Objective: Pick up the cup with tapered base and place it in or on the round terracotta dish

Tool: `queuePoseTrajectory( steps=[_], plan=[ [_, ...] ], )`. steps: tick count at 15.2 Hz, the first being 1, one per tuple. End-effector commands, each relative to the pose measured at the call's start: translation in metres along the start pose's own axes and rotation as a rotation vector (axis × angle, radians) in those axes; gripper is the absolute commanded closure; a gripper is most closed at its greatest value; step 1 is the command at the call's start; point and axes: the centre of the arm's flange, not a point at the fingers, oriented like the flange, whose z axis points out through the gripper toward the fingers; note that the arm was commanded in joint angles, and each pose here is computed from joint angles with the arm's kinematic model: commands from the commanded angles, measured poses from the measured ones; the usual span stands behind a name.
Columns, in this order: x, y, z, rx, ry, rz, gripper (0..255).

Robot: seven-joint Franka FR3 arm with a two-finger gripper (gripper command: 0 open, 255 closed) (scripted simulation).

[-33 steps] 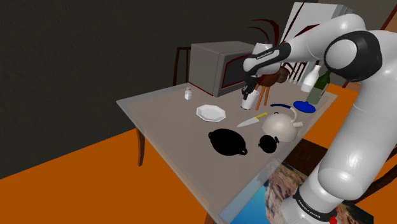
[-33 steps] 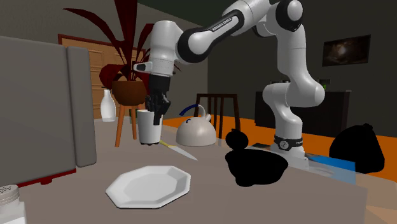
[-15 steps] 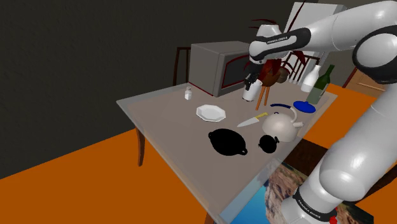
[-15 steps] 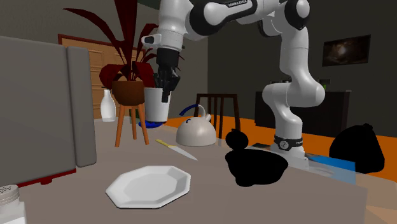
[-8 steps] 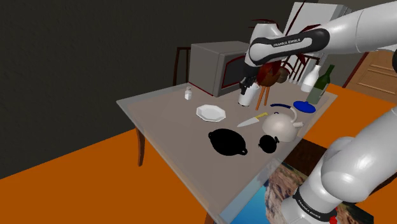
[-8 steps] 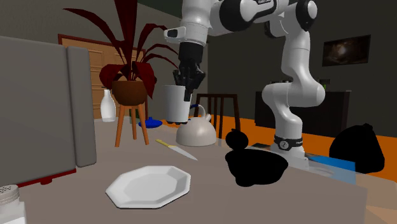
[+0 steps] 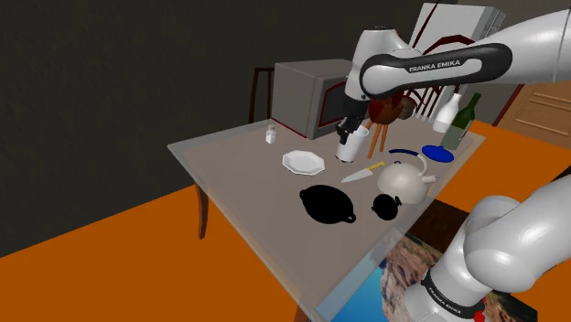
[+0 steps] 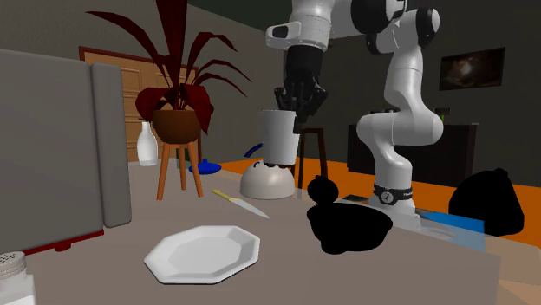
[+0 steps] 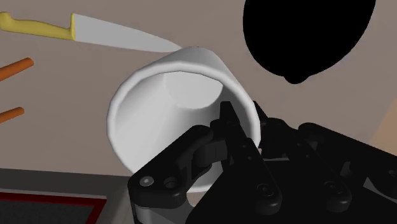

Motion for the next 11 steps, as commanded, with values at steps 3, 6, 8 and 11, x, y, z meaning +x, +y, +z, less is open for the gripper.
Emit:
queuePoseTrajectory(
  steps=[3, 6, 8, 11],
  plan=[
    [-0.017, -0.05, -0.01, -0.001, 0.0, 0.001, 255],
    [-0.029, -0.086, -0.019, -0.001, 0.0, 0.001, 255],
    [-0.037, -0.111, -0.024, -0.001, 0.0, 0.001, 255],
    [-0.048, -0.146, -0.033, -0.001, 0.0, 0.001, 255]
  ],
)
